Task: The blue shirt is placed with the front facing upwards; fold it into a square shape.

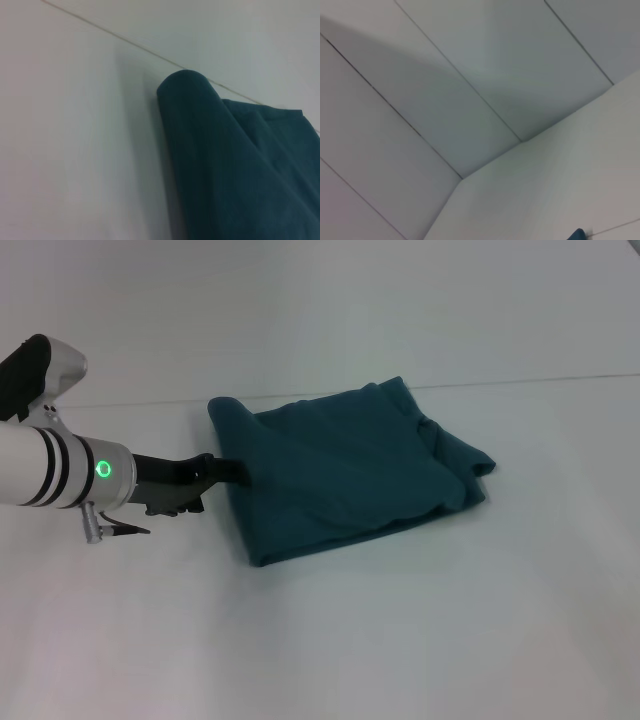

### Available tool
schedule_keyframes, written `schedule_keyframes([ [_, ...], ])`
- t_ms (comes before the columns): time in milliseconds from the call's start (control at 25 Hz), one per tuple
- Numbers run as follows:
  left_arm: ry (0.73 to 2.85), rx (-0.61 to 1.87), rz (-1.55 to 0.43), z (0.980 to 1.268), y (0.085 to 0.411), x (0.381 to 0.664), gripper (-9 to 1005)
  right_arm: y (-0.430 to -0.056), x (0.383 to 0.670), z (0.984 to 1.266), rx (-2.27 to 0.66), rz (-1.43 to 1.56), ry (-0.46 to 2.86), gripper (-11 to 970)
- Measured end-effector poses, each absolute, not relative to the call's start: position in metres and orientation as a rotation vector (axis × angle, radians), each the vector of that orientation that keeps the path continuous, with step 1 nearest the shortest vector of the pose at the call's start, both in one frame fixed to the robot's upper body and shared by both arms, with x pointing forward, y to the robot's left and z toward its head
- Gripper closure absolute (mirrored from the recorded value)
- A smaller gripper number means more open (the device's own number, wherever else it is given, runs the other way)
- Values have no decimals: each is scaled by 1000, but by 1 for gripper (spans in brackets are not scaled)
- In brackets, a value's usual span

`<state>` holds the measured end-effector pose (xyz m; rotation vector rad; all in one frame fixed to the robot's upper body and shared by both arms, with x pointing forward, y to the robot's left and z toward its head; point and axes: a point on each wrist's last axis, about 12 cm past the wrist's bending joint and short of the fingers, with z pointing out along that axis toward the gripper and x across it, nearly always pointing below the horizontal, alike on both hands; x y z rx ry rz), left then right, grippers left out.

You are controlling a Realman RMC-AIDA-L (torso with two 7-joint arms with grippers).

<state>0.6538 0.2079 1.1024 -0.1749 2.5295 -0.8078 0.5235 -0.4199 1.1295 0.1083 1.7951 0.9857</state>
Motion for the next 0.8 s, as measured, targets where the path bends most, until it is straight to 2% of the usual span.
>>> schedule_keyframes([
  [800, 2536, -129, -827, 1095, 181, 652, 123, -406, 534, 1126, 100, 1018, 1810, 47],
])
